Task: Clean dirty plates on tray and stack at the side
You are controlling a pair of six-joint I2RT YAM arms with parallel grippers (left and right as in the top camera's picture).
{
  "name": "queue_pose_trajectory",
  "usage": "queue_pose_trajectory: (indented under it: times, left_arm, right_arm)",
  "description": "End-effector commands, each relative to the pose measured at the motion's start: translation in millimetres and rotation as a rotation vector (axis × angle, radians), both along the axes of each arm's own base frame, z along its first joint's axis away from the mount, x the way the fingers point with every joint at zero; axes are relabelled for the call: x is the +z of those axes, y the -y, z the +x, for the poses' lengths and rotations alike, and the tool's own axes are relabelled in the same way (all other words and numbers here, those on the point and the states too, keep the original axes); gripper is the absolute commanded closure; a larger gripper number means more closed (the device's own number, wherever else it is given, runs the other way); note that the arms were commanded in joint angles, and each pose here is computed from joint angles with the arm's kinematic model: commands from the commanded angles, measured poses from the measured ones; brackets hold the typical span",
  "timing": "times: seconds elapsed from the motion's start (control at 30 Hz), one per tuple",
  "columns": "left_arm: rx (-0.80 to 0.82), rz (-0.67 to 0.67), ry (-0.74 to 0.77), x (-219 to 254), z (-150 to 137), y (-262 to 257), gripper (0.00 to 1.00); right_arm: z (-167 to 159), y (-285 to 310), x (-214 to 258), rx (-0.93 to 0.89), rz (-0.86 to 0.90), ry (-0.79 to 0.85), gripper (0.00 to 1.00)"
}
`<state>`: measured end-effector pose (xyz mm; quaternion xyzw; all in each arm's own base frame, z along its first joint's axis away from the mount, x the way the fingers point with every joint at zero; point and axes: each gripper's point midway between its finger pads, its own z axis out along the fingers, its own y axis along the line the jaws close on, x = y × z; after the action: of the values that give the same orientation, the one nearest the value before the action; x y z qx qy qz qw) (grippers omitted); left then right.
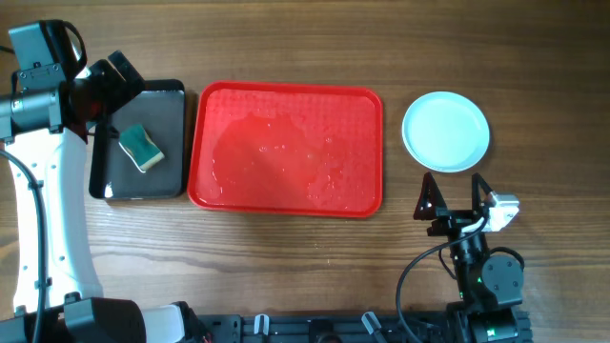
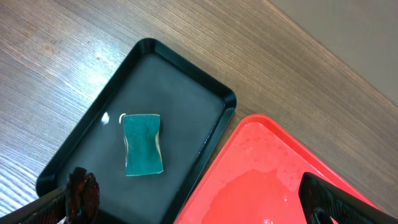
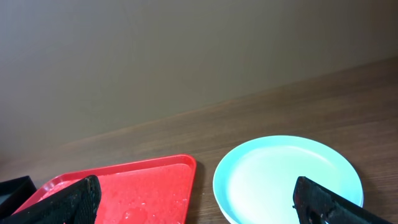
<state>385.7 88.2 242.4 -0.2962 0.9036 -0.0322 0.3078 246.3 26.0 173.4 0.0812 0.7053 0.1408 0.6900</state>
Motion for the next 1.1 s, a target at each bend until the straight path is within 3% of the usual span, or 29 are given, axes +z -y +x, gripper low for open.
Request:
queue_pose_trajectory:
  times: [0.0, 0.27, 0.4, 0.57, 0.83, 1.07]
  left_arm:
    - [0.003, -0.014, 0.001, -1.5, 1.6, 2.1, 0.00]
    - [0.029, 0.060, 0.058, 30.5, -18.3, -1.4, 0.00]
    - [0.004, 0.094, 0.193, 70.0, -39.2, 12.9, 0.00]
    - [-0.143, 0.187, 0.413, 91.6, -62.9, 42.6, 0.00]
    - [-0.231, 0.200, 0.680, 45.8, -109.9, 68.3, 0.00]
    - [-0.266, 0.217, 0.846, -10.6, -128.6, 80.3, 0.00]
  right_arm:
    - [-0.3, -1.9, 1.6, 0.013, 0.002, 0.008, 0.00]
    - [-0.3, -1.8, 1.6, 0.012, 0.002, 0.008, 0.00]
    - [-0.3, -1.9, 1.6, 0.013, 0.002, 0.008, 0.00]
    - [-0.3, -1.9, 1.6, 0.013, 0.002, 0.008, 0.00]
    - [-0.3, -1.8, 1.6, 0.012, 0.002, 0.008, 0.00]
    - [-0.3, -1.9, 1.6, 0.013, 0.002, 0.008, 0.00]
